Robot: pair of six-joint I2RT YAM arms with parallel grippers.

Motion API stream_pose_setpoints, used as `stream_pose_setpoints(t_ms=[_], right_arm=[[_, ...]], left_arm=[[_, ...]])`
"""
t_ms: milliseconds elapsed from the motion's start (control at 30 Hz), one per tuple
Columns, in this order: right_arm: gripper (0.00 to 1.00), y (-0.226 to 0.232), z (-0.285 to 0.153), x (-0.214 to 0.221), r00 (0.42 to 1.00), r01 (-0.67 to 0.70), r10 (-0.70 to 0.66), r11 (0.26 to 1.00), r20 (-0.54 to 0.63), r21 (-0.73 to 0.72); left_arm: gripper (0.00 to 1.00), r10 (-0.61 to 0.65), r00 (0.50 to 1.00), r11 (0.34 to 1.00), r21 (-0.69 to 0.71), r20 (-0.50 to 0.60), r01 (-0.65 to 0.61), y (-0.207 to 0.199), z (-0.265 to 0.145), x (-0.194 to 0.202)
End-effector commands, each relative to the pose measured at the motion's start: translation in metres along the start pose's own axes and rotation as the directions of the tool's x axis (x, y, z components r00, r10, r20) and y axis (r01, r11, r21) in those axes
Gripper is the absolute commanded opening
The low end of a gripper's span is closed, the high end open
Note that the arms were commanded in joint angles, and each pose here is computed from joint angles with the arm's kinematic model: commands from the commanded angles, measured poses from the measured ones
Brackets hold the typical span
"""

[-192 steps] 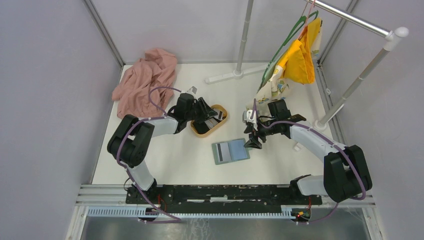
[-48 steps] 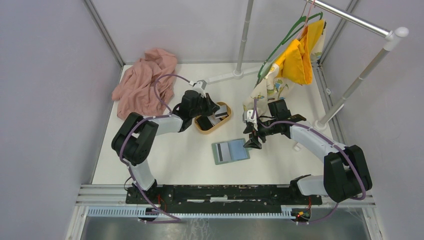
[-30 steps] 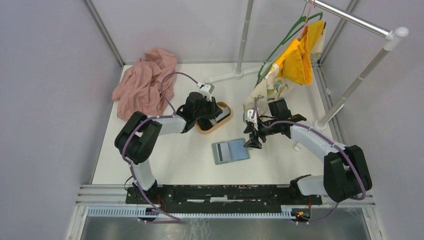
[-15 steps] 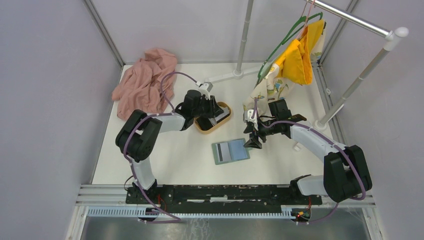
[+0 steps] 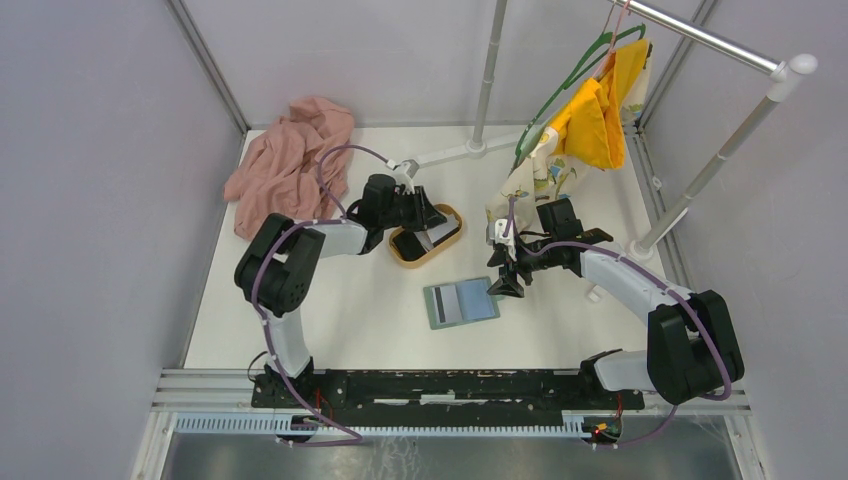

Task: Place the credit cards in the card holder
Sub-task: Pick up the credit card from the storage box.

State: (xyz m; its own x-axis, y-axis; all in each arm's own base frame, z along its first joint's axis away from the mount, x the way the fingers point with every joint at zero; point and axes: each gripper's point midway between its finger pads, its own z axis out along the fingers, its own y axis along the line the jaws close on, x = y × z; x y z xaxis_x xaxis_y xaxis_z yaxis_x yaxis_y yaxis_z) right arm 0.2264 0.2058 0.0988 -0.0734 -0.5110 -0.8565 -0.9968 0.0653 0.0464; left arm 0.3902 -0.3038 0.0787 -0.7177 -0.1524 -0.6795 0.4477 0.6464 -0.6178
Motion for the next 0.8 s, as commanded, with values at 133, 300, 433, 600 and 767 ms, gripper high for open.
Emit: stream_pose_setpoints(t_ms=[133,300,433,600,767], right_arm=[[0.72,-0.007,-0.004,-0.019,0.997,0.054,-0.054,0.999,0.048,0.008],[0.72,-0.007,-0.004,-0.019,0.997,0.053,-0.054,0.999,0.048,0.007],[0.72,-0.007,-0.004,-0.019,0.997,0.054,-0.054,0.999,0.048,0.007],[0.72,-0.007,-0.004,-0.019,0.997,0.054,-0.055,0.998,0.049,0.008],[0.72,-0.006,-0.004,-0.019,0.997,0.052,-0.052,0.999,0.050,0.007]], left_arm=[[0.25,-0.029,0.998,0.999,0.040,0.061,0.026,-0.012,0.002,-0.033],[0.20,-0.045,0.996,0.999,0.027,0.071,0.043,-0.009,0.001,-0.038],[0.06,-0.051,0.997,0.998,0.040,0.063,0.049,-0.009,0.003,-0.038],[0.02,-0.049,0.996,0.999,0.025,0.079,0.047,-0.007,0.001,-0.042],[0.02,0.012,0.983,0.998,-0.070,0.185,0.001,-0.005,-0.017,-0.070]])
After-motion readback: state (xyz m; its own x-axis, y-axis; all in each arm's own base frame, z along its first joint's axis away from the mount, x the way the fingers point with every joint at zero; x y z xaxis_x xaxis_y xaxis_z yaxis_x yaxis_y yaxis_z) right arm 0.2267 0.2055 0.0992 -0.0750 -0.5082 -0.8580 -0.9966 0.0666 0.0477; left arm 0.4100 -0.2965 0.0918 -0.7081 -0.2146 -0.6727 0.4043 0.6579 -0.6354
